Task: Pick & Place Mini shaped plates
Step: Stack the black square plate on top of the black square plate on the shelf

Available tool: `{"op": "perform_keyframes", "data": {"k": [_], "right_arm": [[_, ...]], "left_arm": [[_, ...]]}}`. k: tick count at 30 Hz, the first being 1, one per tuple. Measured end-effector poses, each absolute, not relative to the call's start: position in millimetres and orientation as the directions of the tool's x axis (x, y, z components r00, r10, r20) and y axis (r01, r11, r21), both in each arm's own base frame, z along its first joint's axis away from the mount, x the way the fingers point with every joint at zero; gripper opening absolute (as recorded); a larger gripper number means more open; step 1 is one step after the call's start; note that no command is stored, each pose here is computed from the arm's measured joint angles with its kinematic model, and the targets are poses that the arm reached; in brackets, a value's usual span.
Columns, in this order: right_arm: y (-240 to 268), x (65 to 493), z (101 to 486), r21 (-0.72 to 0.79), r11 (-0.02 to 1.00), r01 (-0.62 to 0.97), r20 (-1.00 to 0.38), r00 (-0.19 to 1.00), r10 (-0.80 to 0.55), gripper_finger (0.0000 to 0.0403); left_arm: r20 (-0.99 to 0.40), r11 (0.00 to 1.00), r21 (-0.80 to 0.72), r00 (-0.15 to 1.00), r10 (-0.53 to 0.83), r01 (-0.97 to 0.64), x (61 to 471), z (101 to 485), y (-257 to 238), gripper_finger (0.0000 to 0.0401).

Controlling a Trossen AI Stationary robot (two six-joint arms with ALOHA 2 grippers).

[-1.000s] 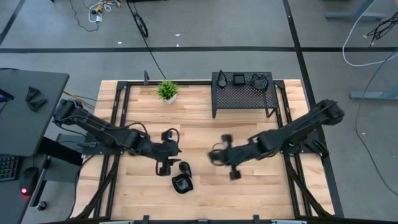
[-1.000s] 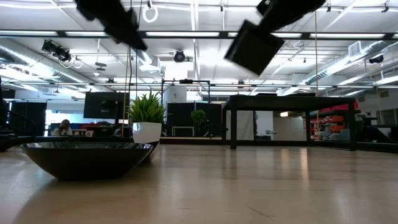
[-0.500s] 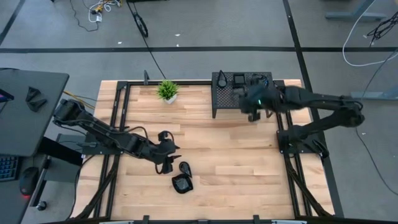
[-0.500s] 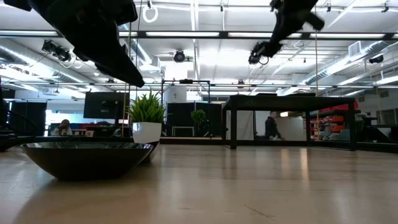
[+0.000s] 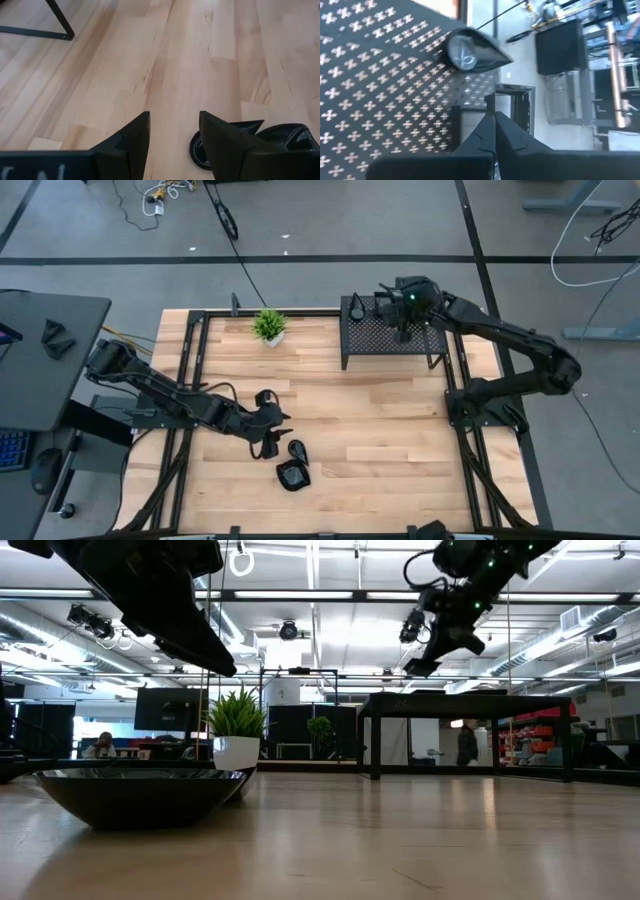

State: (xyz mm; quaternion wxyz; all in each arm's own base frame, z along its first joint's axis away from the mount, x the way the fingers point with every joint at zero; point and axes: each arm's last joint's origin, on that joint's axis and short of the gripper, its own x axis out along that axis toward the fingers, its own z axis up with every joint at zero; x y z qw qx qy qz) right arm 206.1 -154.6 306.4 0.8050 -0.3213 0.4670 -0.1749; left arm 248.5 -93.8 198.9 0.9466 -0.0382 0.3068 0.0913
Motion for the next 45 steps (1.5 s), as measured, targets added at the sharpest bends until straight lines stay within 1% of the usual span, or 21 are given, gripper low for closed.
{"op": "perform_keyframes", "data": {"k": [9,13,23,27,34,37,40,45], "right_arm": [[-166.3,202.2,282.4,-0.647,0.762,-0.029,-0.687,0.454,-0.567,0.0007],[-166.5,201.1,273.3,-0.646,0.763,-0.028,-0.69,0.449,-0.568,0.0007],[-167.2,202.0,272.3,-0.645,0.764,0.011,-0.676,0.458,-0.577,0.0012],[-167.2,201.9,272.3,-0.634,0.772,0.039,-0.676,0.458,-0.578,0.0032],[-164.2,200.8,274.0,-0.652,0.756,0.058,-0.67,0.423,-0.61,0.0099],[-155.3,200.4,279.4,-0.655,0.755,0.03,-0.664,0.455,-0.594,0.0117],[-151.7,200.4,281.8,-0.641,0.766,0.053,-0.659,0.473,-0.585,0.0118],[-155.2,201.6,277.7,-0.592,0.796,0.123,-0.674,0.467,-0.573,0.0102]], "left_arm": [[-0.581,0.978,-0.033,0.8,0.147,-0.204,249.0,199.5,-94.1,0.0177],[-0.582,0.978,-0.034,0.8,0.147,-0.205,249.0,199.5,-94.1,0.0177],[-0.577,0.977,-0.033,0.802,0.153,-0.21,249.2,199.8,-94.0,0.0177],[-0.577,0.977,-0.034,0.803,0.152,-0.21,249.3,199.9,-94.0,0.0177],[-0.576,0.977,-0.035,0.803,0.152,-0.21,249.3,199.9,-94.0,0.0177],[-0.576,0.977,-0.035,0.803,0.152,-0.21,249.3,199.9,-94.0,0.0177],[-0.576,0.977,-0.035,0.803,0.152,-0.21,249.3,200.0,-94.0,0.0177],[-0.575,0.977,-0.036,0.804,0.152,-0.21,249.4,200.0,-94.1,0.0177]]}}
